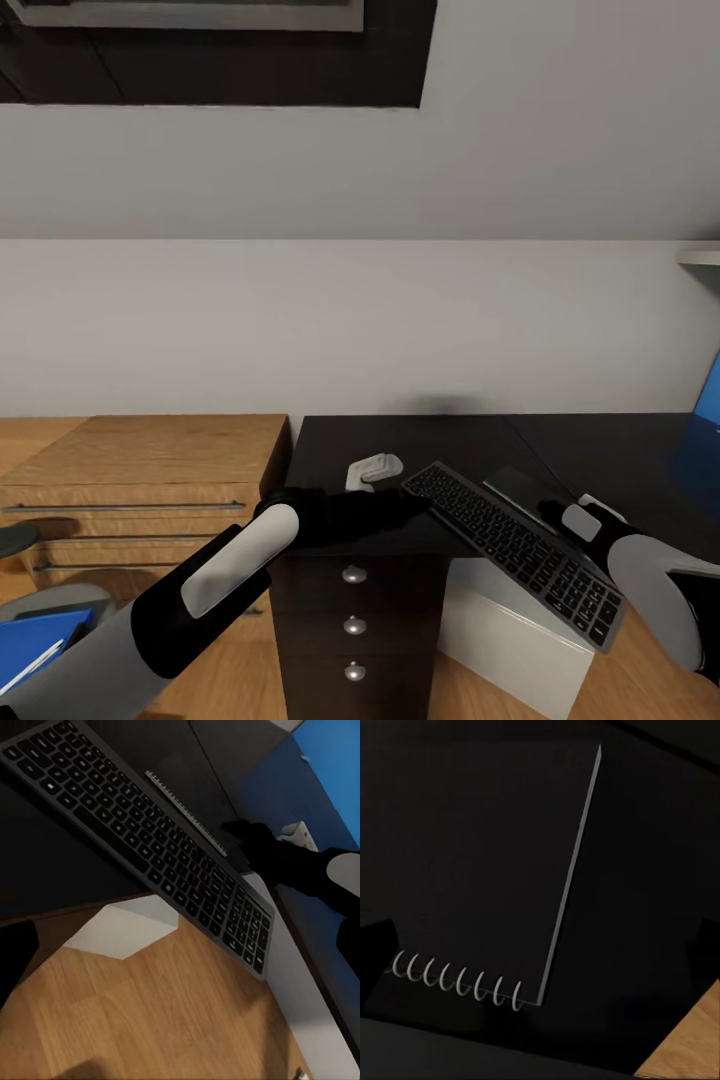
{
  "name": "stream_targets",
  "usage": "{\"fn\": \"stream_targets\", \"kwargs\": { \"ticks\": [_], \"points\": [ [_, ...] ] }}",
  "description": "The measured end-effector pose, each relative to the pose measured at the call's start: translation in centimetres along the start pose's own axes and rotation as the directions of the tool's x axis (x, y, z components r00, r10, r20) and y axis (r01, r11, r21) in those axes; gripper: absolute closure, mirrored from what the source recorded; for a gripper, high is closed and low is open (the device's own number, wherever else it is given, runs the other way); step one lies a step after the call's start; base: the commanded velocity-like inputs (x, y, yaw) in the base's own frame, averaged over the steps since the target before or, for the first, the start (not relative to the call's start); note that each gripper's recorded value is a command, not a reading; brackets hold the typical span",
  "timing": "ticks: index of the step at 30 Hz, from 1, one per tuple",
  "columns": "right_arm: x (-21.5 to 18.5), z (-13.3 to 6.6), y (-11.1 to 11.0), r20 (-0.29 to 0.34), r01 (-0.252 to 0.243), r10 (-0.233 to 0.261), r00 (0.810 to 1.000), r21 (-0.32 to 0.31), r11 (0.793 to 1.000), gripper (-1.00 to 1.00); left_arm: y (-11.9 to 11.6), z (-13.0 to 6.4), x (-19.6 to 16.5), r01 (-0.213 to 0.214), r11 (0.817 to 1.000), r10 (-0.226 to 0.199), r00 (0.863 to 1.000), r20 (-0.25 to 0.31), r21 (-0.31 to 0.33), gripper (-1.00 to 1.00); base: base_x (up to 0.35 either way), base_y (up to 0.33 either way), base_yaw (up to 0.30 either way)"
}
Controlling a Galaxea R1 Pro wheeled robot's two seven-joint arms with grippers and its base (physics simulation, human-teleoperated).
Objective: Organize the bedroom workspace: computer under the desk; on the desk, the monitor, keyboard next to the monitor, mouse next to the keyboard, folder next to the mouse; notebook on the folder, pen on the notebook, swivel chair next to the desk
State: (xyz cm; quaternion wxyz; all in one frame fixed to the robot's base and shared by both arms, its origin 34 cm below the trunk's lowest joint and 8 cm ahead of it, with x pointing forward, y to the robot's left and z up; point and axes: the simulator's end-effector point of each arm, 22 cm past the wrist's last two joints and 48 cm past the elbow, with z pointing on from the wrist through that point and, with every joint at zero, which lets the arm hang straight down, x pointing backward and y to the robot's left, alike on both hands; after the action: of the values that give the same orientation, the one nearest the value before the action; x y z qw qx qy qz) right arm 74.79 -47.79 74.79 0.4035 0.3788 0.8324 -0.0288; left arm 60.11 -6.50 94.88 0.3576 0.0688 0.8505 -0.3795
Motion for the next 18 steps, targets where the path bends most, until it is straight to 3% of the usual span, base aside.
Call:
{"fn": "stream_targets", "kwargs": {
  "ticks": [18],
  "points": [
    [-0.15,0.04,-0.56,0.0,-0.003,0.003,1.0,0.014,1.0,-1.0,0.09,-0.17,-0.52,0.006,1.0,-0.006,1.0,0.011,0.003,-1.0,0.003,0.0,0.0]
  ]
}}
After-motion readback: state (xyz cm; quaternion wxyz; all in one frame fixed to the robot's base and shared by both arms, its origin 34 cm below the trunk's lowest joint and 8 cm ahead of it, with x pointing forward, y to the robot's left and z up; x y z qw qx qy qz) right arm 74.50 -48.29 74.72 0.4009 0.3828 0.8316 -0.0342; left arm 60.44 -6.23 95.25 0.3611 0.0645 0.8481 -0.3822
